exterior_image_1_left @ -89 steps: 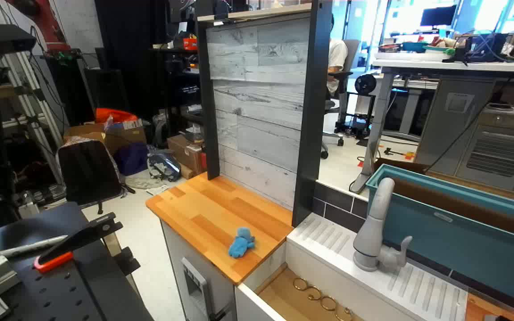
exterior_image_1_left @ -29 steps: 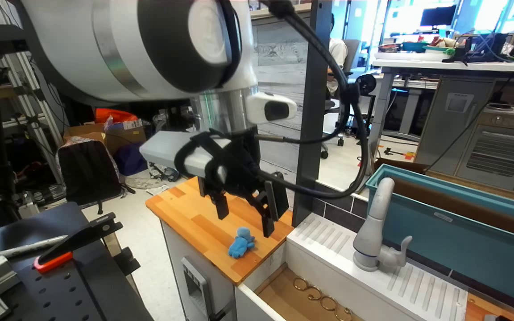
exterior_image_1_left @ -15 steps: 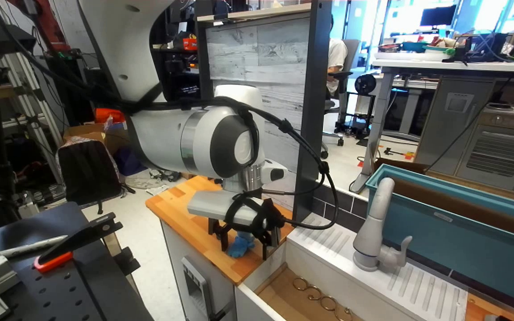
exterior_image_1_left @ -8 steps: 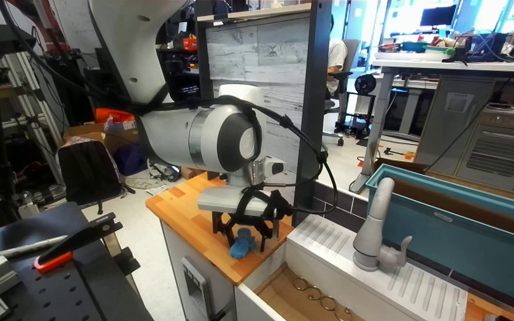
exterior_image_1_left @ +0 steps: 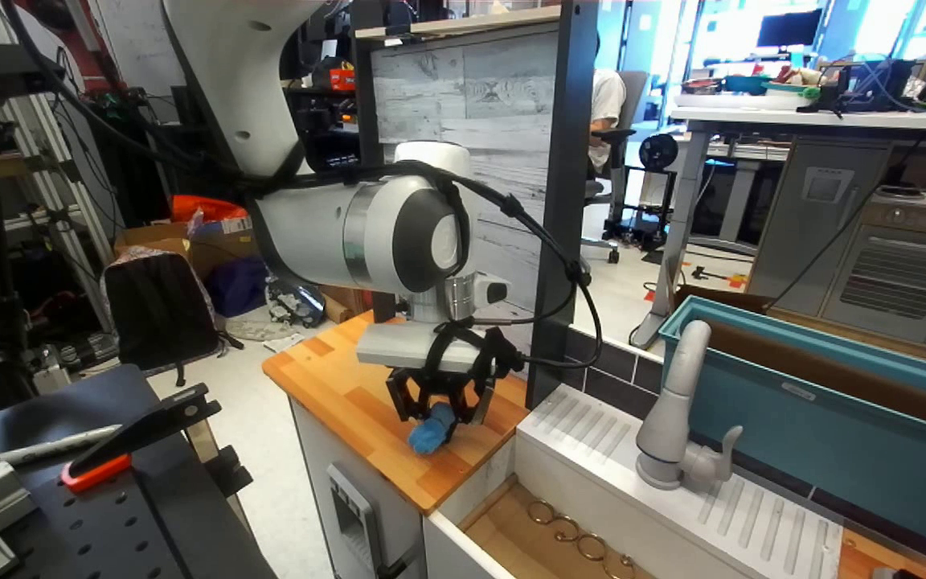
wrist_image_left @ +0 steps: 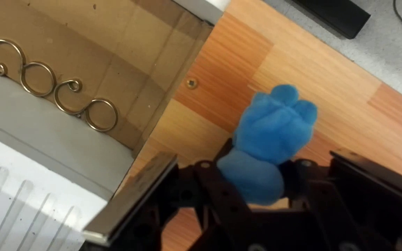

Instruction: Move the blue object to the left on counter

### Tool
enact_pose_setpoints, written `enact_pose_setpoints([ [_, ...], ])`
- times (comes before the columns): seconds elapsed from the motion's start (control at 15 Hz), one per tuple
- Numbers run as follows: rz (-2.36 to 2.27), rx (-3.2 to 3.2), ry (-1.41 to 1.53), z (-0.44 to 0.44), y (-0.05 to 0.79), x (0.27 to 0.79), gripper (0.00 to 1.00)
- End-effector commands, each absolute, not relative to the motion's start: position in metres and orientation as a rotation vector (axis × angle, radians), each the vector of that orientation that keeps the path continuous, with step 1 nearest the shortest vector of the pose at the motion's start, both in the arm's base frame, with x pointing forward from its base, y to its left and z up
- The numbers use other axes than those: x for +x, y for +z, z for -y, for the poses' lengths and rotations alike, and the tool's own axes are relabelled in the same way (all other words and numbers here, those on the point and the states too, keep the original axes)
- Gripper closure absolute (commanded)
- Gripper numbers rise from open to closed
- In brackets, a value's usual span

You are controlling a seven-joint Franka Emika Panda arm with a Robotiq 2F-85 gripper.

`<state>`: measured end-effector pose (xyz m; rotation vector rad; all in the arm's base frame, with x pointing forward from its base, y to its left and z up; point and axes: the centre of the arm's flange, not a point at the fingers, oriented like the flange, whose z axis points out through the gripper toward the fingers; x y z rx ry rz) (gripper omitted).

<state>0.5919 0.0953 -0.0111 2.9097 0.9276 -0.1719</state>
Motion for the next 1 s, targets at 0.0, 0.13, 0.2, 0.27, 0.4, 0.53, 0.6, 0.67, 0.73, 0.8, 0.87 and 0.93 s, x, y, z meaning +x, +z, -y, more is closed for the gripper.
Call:
enact_pose_setpoints([
  [0.0,-0.894,2.911,-0.248,-0.114,-0.004,0.599,1.00],
  [0.13,-0.872,2.903,-0.250,-0.131,-0.001,0.606,0.97],
  [0.2,-0.855,2.902,-0.243,-0.141,0.002,0.610,0.97],
  [0.27,-0.842,2.901,-0.226,-0.152,0.005,0.615,0.97],
  [0.4,-0.822,2.904,-0.209,-0.175,0.011,0.624,0.97],
  [0.53,-0.805,2.915,-0.211,-0.196,0.015,0.627,0.97],
  [0.6,-0.802,2.918,-0.218,-0.206,0.017,0.627,0.97],
  [0.67,-0.798,2.922,-0.221,-0.216,0.017,0.628,0.97],
  [0.73,-0.794,2.923,-0.231,-0.225,0.016,0.629,0.97],
  [0.8,-0.795,2.928,-0.238,-0.231,0.015,0.629,0.97],
  [0.87,-0.790,2.938,-0.249,-0.237,0.011,0.630,0.97],
  [0.93,-0.792,2.943,-0.270,-0.240,0.007,0.631,0.97],
])
